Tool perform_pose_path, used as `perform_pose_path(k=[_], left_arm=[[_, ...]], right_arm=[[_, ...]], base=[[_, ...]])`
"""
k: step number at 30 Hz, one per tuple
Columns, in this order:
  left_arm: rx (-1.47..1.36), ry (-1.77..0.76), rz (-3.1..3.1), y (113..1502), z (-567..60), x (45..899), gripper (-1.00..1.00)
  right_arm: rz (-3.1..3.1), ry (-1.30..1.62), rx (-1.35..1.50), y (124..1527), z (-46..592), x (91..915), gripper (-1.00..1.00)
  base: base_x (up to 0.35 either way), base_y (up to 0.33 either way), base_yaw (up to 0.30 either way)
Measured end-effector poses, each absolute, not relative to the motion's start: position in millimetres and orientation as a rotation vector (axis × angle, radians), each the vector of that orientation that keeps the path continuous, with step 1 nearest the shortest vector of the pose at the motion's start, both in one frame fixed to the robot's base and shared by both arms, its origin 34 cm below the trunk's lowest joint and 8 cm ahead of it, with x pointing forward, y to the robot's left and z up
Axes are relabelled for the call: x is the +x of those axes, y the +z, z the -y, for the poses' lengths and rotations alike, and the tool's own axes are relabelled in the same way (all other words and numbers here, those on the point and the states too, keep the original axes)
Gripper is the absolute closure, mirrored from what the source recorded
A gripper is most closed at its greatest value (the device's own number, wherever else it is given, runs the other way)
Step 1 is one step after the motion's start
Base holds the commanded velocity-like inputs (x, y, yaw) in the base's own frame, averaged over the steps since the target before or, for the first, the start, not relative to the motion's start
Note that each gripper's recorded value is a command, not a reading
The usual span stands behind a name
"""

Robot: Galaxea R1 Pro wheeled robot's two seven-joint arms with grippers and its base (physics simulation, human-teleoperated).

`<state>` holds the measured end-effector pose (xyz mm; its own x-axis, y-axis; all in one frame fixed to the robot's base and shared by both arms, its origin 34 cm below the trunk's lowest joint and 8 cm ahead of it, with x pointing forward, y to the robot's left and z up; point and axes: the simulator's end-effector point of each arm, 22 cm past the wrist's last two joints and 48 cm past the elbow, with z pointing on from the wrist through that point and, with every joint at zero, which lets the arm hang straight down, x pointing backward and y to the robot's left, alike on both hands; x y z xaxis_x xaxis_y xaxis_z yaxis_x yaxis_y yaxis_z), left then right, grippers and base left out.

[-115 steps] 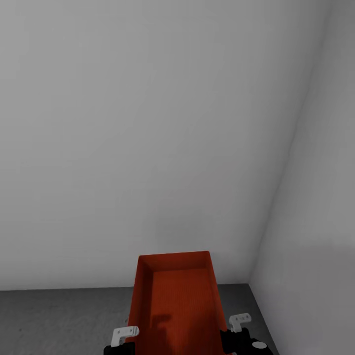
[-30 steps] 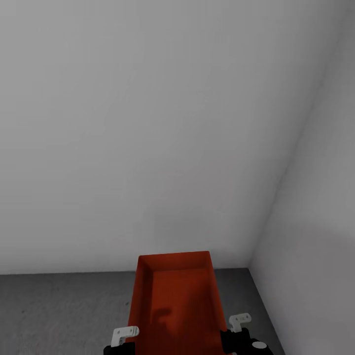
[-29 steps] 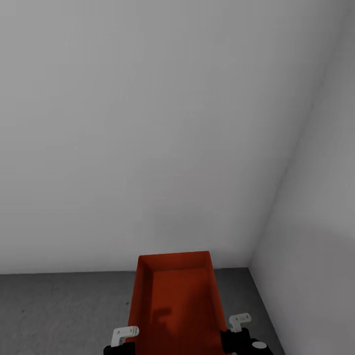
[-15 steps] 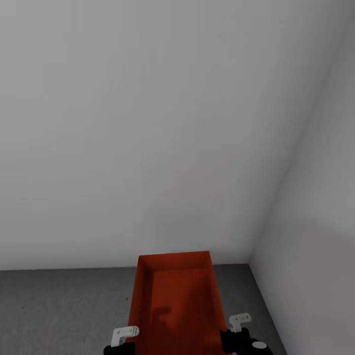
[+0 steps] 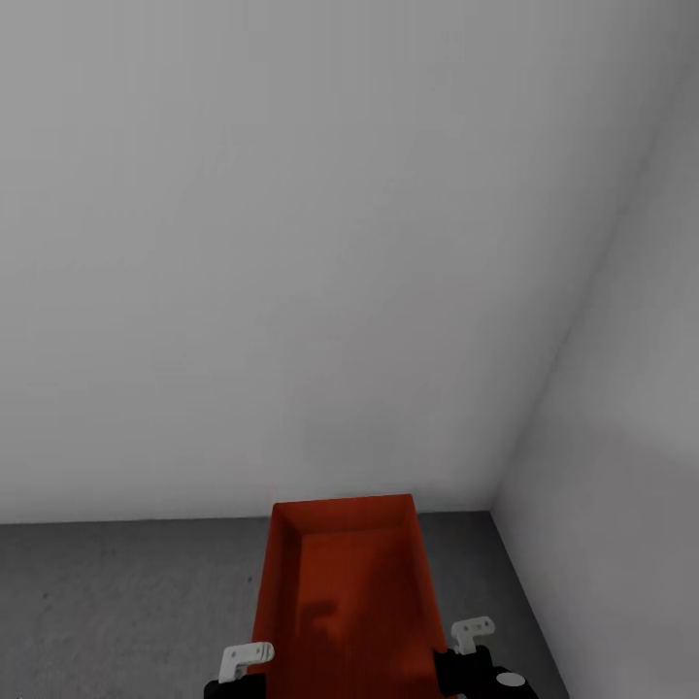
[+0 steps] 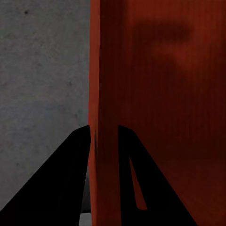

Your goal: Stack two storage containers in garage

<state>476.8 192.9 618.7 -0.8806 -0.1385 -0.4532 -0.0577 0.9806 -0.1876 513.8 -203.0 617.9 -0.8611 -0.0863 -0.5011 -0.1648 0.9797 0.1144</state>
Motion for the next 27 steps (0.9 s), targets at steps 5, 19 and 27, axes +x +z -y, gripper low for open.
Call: perform_pose_path(k=[5,19,27], left_arm=[[-0.14,-0.231,-2.652,609.9,-192.9,475.5,1.0],[-0.143,-0.231,-2.675,584.2,-192.9,470.5,1.0],[-0.145,-0.231,-2.687,569.0,-192.9,467.4,1.0]], right_arm=[[-2.618,0.209,-0.177,608.8,203.1,512.5,1.0],[-2.641,0.213,-0.176,582.3,203.0,507.4,1.0],[-2.653,0.215,-0.175,566.7,203.0,504.3,1.0]], base=[[0.0,0.0,0.0],[0.0,0.0,0.0],[0.0,0.0,0.0]])
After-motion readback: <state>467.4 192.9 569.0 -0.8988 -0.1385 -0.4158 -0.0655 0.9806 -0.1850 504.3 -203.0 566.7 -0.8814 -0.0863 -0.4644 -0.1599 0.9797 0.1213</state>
